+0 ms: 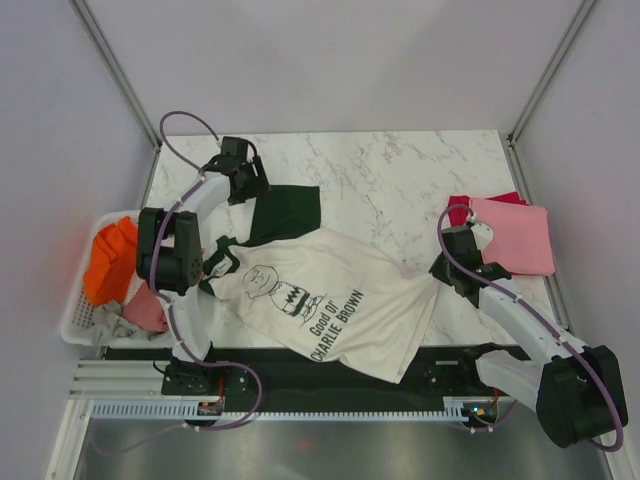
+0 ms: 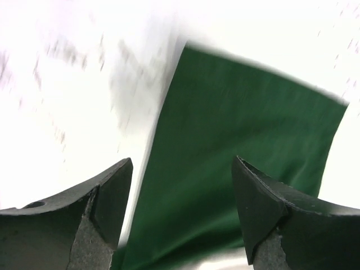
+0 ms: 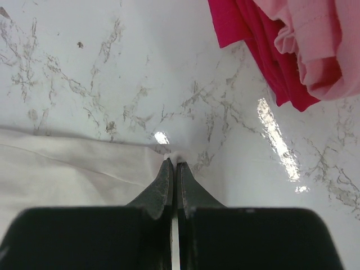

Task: Fold and stack the t-shirts
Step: Flatten the tshirt out

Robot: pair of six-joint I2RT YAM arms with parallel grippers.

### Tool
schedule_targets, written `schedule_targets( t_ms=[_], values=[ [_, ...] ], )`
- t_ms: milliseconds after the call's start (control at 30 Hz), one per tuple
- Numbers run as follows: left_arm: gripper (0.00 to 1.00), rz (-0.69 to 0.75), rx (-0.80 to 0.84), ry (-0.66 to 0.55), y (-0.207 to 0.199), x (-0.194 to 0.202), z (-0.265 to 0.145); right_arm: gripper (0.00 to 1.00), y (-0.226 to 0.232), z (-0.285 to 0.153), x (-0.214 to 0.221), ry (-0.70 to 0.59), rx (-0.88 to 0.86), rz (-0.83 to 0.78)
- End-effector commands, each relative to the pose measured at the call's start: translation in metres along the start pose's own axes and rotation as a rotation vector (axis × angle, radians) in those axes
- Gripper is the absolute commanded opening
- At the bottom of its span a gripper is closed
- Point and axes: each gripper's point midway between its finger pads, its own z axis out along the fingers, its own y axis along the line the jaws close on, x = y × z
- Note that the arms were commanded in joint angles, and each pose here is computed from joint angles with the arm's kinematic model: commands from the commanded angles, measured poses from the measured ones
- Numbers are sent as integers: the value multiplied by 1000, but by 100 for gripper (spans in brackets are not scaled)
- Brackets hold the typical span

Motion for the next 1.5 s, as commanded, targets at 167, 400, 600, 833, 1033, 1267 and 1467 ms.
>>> schedule_targets(
  t_ms=[167, 400, 600, 833, 1033, 1267, 1467],
  values=[
    [73, 42, -43, 84, -12, -29, 75, 0, 23, -7, -26, -41, -54, 4],
    [61, 4, 35, 169, -25, -23, 106, 0, 30, -9, -33, -45, -73, 8],
    [45, 1, 49, 186, -27, -18, 102, 0, 30, -10, -37, -53, -71, 9],
    [55, 15, 37, 212, -21, -6, 97, 0, 29, -8, -36, -48, -64, 9],
    [41, 16, 24, 234, -12, 11, 93, 0, 26, -7, -32, -39, -57, 3],
    [17, 24, 32, 206, -13, 5, 94, 0, 25, -8, -32, -40, -61, 10],
    [2, 8, 95, 174, -30, -12, 82, 0, 25, 1, -30, -30, -51, -11]
  ],
)
